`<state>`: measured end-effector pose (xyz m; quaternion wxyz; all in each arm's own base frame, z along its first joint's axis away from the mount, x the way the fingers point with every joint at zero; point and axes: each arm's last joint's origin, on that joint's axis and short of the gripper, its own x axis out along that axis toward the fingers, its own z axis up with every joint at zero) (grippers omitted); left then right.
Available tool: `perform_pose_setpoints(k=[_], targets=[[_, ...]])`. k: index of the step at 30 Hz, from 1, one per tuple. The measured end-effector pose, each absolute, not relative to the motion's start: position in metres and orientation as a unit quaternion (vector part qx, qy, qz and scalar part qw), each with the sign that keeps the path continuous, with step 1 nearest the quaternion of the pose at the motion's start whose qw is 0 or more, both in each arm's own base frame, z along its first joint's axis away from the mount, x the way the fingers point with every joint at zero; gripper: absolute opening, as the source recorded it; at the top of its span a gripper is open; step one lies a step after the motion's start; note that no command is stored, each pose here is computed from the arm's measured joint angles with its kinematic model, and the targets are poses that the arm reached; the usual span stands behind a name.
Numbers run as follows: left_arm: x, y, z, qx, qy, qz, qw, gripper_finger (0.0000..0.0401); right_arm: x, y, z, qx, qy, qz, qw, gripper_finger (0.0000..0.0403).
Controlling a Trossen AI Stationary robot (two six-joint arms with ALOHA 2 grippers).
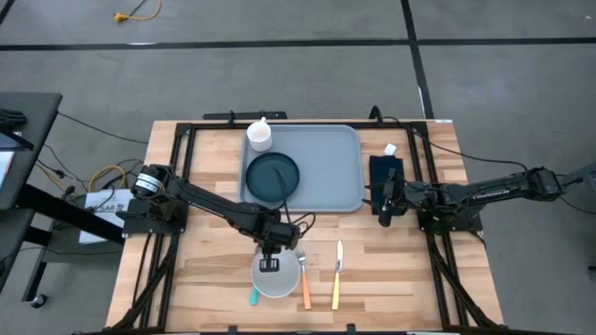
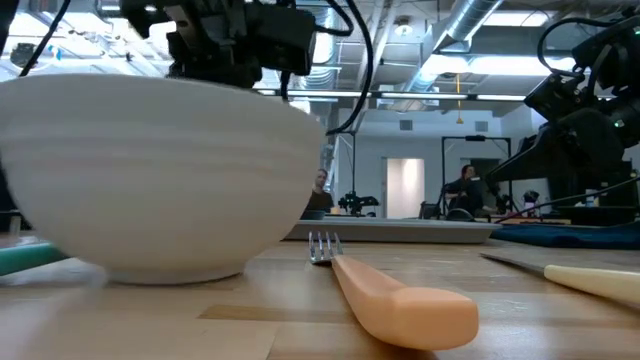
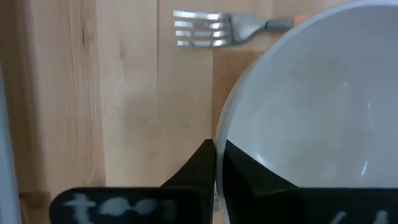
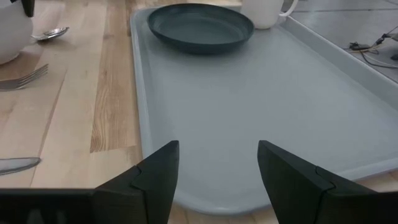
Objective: Set up tray
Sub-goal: Put the white bowl on the black plate on the gray serving tray
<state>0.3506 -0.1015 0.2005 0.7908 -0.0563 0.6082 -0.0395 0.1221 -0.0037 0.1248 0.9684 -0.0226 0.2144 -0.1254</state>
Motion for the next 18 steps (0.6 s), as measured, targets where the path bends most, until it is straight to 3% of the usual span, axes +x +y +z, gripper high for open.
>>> perform_pose_setpoints(k=[11,18], targets=[[0.359,-0.098,0.239,-0.052,0.604,-0.035,0.794,0.0001,0.122,-0.004,0.125,-0.023,0.214,-0.125,0.968,0.0211],[0.360,-0.053,0.272,-0.052,0.607,0.080,0.789,0.0000,0.122,-0.004,0.125,-0.023,0.214,-0.125,0.968,0.0211]])
